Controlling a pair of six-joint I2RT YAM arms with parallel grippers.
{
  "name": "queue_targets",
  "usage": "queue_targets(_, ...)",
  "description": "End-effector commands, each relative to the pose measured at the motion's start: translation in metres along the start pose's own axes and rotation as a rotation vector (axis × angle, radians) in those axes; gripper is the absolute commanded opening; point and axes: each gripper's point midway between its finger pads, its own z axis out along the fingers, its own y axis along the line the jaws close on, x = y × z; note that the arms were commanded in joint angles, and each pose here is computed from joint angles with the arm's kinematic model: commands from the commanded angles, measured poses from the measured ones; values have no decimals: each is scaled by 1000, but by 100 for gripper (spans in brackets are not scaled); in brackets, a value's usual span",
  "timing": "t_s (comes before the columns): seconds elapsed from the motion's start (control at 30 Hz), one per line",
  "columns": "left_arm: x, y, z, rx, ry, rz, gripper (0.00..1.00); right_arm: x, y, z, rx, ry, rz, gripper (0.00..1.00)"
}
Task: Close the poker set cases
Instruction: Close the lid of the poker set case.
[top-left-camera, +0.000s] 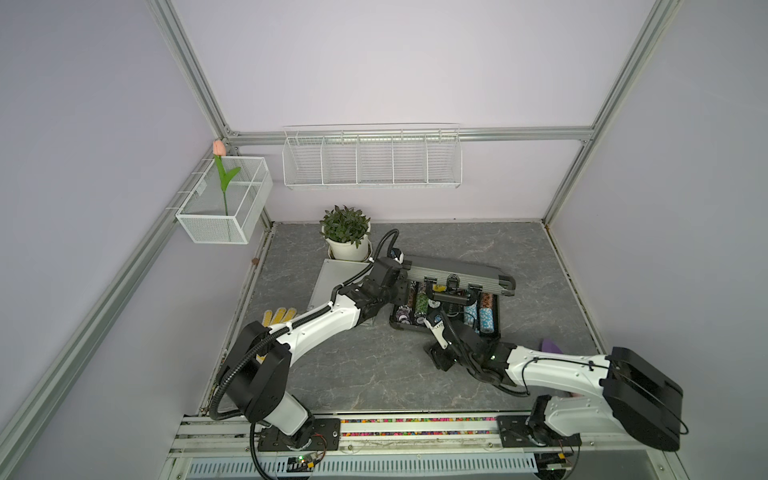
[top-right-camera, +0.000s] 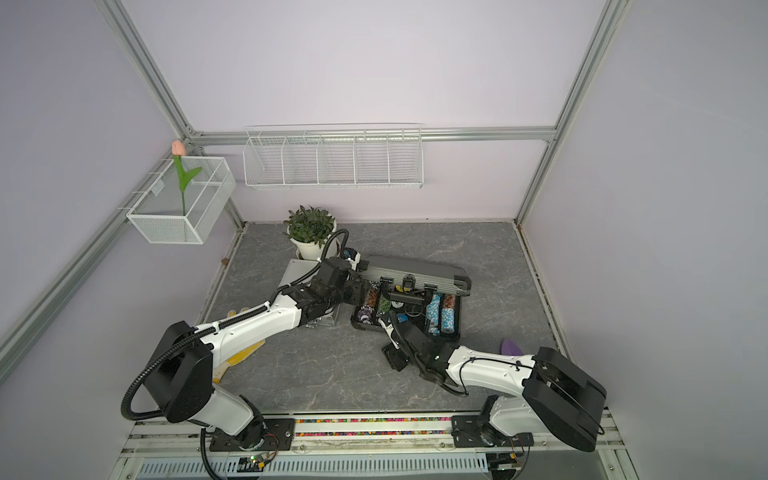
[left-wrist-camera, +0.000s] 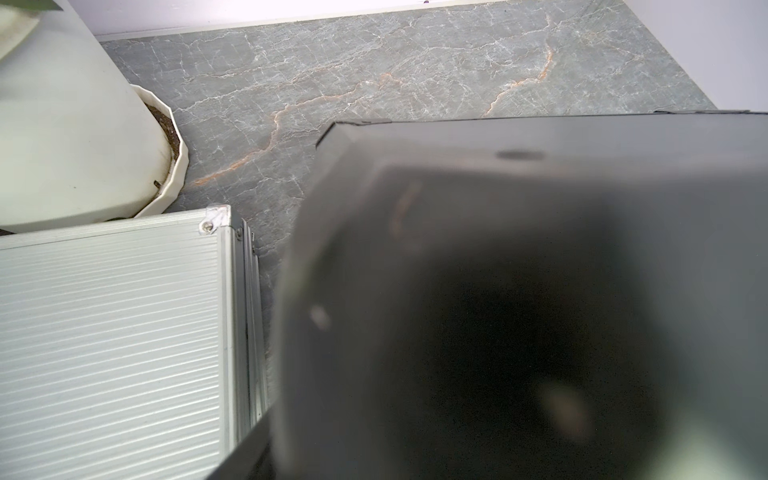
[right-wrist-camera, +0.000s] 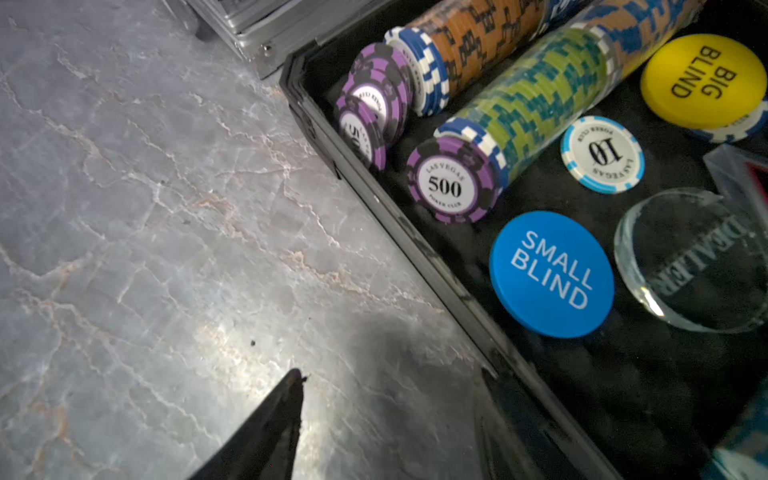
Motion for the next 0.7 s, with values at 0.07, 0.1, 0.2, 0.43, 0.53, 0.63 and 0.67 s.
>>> queue_targets(0.07,-11,2,-7,-14,-49,-3,62,-25,-17,9,93,-101,82,66)
queue_targets(0.1,-12,2,-7,-14,-49,-2,62,-25,-20,11,98,-103,92,66)
queue_targets(0.2,-12,2,-7,-14,-49,-2,62,-24,-25,16,106,-102,112,66)
queue_targets(0.43,-10,3,-7,-19,-44,-1,62,-20,-41,25,161,-92,152,67)
queue_targets(0.53,-10,3,-6,-20,-43,1,62,-22,-52,27,200,-106,174,67)
queue_targets(0.63,-10,3,-5,-21,-41,3,63,-27,-65,27,240,-129,194,67)
queue_targets(0.67,-10,3,-4,-21,-39,3,62,-29,-68,27,247,-136,197,67)
